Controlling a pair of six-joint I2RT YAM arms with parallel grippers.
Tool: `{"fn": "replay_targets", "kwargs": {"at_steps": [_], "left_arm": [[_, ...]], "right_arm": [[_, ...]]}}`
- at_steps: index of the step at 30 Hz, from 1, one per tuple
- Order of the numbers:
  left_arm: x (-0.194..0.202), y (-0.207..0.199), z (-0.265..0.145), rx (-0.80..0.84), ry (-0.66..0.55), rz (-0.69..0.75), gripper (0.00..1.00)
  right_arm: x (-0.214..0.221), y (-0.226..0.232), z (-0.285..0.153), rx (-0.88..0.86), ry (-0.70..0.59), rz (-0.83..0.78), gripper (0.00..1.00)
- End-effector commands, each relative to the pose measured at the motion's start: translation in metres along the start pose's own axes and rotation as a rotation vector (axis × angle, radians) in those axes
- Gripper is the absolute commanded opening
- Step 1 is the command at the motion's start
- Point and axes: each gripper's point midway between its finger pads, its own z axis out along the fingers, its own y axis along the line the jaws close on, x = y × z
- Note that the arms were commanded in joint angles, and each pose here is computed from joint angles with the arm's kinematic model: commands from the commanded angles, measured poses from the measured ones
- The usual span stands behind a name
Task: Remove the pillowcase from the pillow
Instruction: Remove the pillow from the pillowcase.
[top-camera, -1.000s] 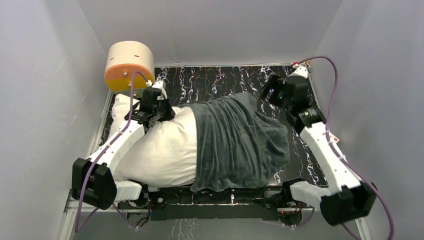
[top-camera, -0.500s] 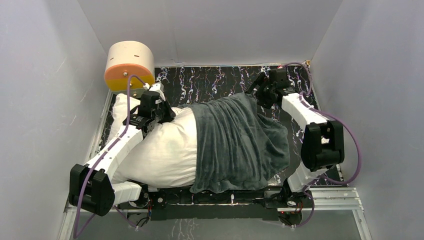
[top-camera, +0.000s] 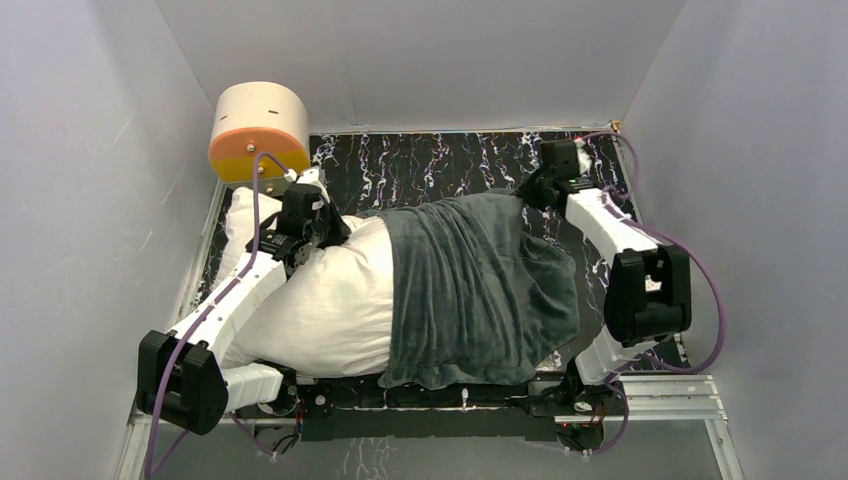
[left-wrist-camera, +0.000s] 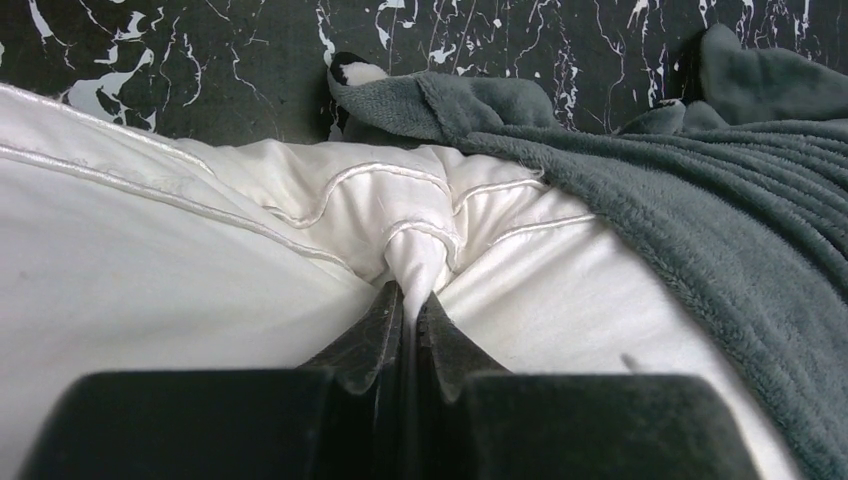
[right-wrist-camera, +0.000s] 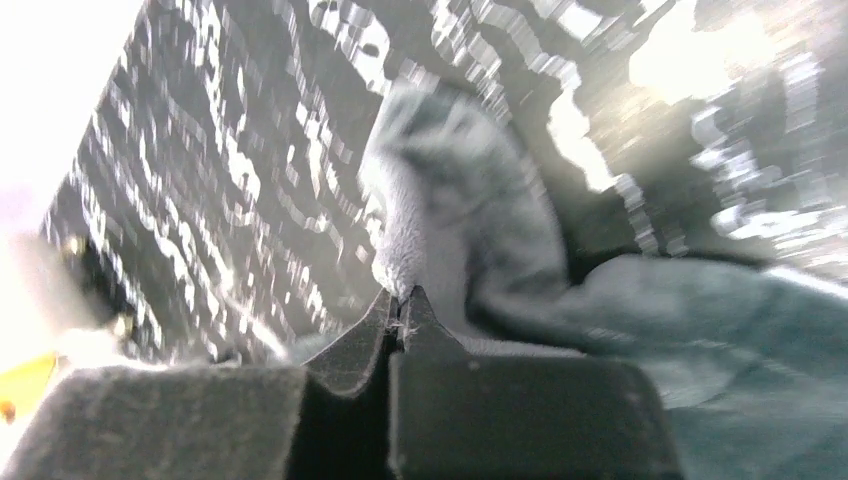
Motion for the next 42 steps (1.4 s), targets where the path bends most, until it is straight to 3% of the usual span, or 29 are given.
{"fn": "replay_targets", "kwargs": {"at_steps": [1, 4, 8, 11, 14, 19, 21, 26, 28, 29, 31, 33, 34, 37, 39, 40, 42], "left_arm": [[0.046, 0.042, -0.013, -0.191, 0.166, 0.023, 0.00], [0.052, 0.054, -0.013, -0.252, 0.184, 0.029, 0.00], [0.055, 0.066, -0.016, -0.313, 0.179, 0.020, 0.00], [0.054, 0.070, -0.016, -0.331, 0.177, 0.012, 0.00], [0.051, 0.061, -0.014, -0.291, 0.176, 0.003, 0.00], [0.046, 0.044, -0.010, -0.199, 0.172, -0.002, 0.00], [0.045, 0.041, -0.011, -0.190, 0.170, 0.002, 0.00], [0.040, 0.037, -0.013, -0.169, 0.160, 0.004, 0.00], [0.040, 0.034, -0.014, -0.160, 0.163, 0.005, 0.00], [0.039, 0.034, -0.014, -0.158, 0.161, 0.005, 0.00], [0.038, 0.034, -0.015, -0.157, 0.156, 0.005, 0.00], [0.037, 0.034, -0.017, -0.163, 0.152, 0.000, 0.00], [0.038, 0.035, -0.017, -0.165, 0.151, -0.001, 0.00], [0.039, 0.039, -0.019, -0.181, 0.150, -0.002, 0.00], [0.039, 0.040, -0.019, -0.189, 0.151, 0.001, 0.00], [0.039, 0.042, -0.020, -0.199, 0.151, 0.002, 0.00], [0.038, 0.045, -0.021, -0.217, 0.148, 0.002, 0.00]], "right_arm": [[-0.113, -0.045, -0.040, 0.171, -0.328, -0.012, 0.00], [-0.161, -0.072, -0.064, 0.231, -0.405, 0.026, 0.00], [-0.192, -0.067, -0.090, 0.209, -0.470, 0.000, 0.00], [-0.179, -0.048, -0.085, 0.117, -0.375, -0.046, 0.01], [-0.134, -0.018, -0.074, -0.099, -0.155, -0.091, 0.33], [-0.074, 0.016, -0.079, -0.295, 0.024, -0.039, 0.68], [-0.047, 0.026, -0.075, -0.297, 0.064, -0.040, 0.75], [-0.007, 0.038, -0.056, -0.234, 0.086, 0.085, 0.81], [0.005, 0.037, -0.045, -0.167, 0.081, 0.178, 0.96], [0.014, 0.032, -0.040, -0.120, 0.111, 0.215, 0.96], [0.028, 0.017, -0.029, -0.028, 0.157, 0.266, 0.95], [0.034, 0.000, -0.025, 0.062, 0.150, 0.291, 0.84], [0.032, -0.005, -0.025, 0.084, 0.115, 0.287, 0.76], [0.022, -0.005, -0.033, 0.026, 0.021, 0.279, 0.39], [0.014, -0.005, -0.037, -0.015, -0.025, 0.248, 0.09], [0.007, -0.010, -0.039, 0.006, -0.063, 0.237, 0.02], [-0.020, -0.023, -0.049, 0.079, -0.158, 0.218, 0.00]]}}
